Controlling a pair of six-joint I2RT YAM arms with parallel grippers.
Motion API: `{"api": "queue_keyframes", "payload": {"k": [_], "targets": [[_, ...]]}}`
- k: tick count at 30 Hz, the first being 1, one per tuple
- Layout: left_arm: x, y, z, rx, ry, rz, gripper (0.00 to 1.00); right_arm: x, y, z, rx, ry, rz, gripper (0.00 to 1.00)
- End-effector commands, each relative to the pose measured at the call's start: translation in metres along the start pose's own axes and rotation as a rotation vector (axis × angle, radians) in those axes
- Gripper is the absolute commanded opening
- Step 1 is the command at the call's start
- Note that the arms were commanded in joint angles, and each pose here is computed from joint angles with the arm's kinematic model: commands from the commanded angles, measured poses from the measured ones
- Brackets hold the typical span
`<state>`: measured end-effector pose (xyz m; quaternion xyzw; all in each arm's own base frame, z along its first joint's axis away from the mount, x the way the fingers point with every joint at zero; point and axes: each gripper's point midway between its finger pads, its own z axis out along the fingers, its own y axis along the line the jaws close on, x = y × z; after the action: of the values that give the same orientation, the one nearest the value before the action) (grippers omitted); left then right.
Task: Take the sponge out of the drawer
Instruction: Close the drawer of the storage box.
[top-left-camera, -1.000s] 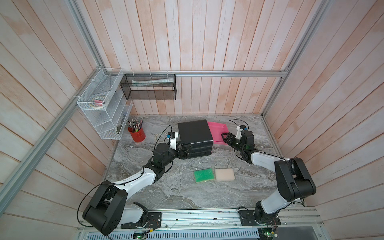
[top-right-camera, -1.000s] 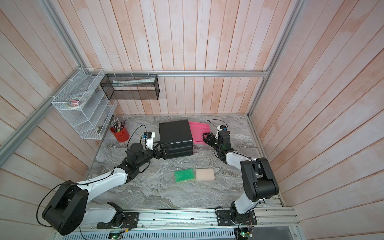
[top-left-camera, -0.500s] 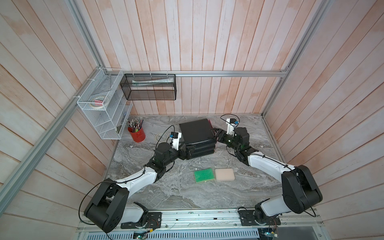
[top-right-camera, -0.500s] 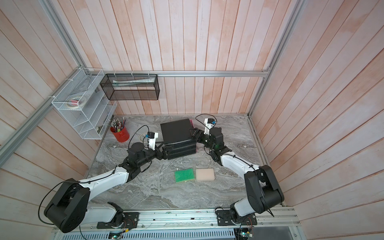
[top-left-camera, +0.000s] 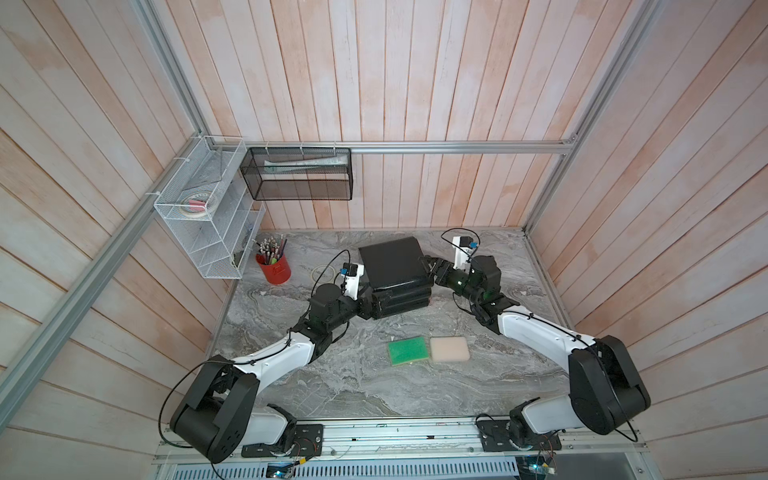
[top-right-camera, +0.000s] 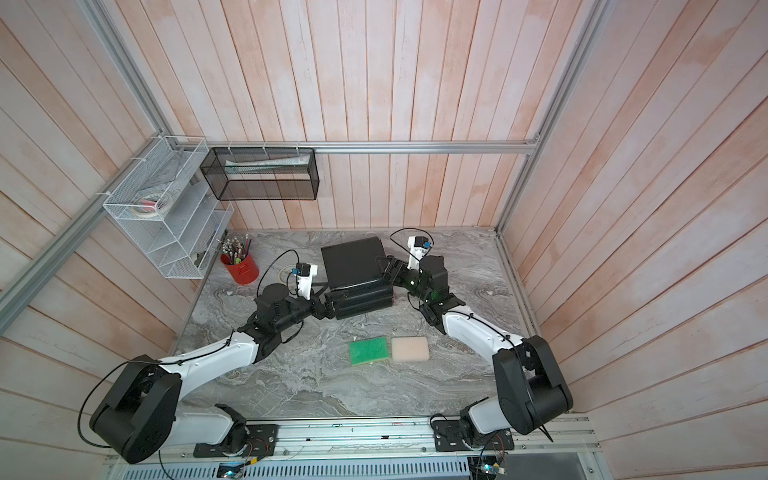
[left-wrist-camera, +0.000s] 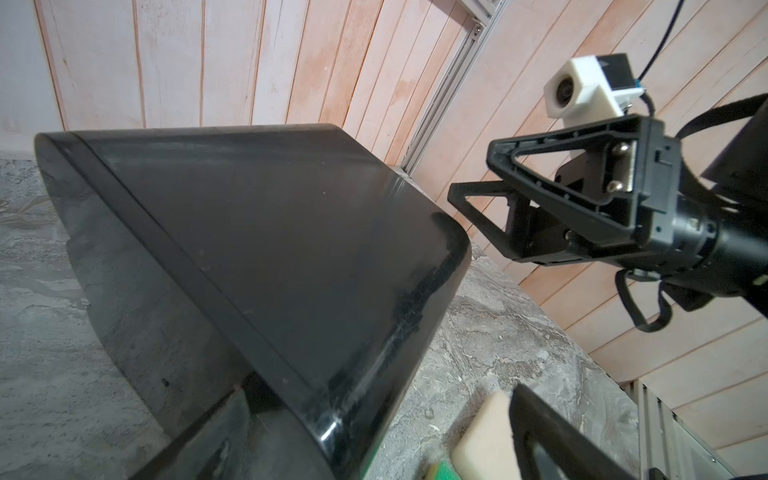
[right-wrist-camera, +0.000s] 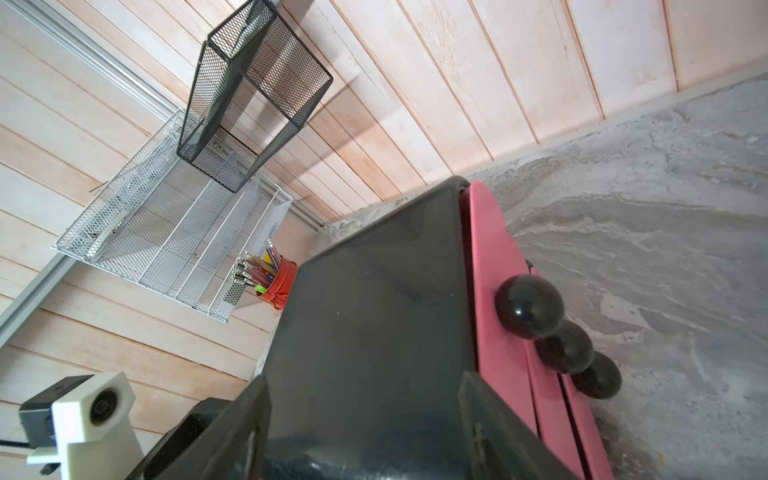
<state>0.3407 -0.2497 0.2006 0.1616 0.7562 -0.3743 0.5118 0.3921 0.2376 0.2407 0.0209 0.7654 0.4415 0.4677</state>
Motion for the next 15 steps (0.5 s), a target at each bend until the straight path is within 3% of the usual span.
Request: {"api": "queue_keyframes", "payload": {"k": [1,7,15], "targets": [[-0.014,-0.003,0.005,0.025,-0.016,0.039,1.00,0.014,-0.014,-0.002,0.055,0.030,-0.005,0.74],[-0.024,0.008,-0.007,-0.025,-0.048,0.008,1.00,0.017,-0.034,-0.002,0.167,0.019,-0.051,0.73],[-0.035,0.040,-0.001,-0.143,-0.024,-0.045,1.00,0.036,-0.023,0.008,0.177,0.067,-0.098,0.67]]}}
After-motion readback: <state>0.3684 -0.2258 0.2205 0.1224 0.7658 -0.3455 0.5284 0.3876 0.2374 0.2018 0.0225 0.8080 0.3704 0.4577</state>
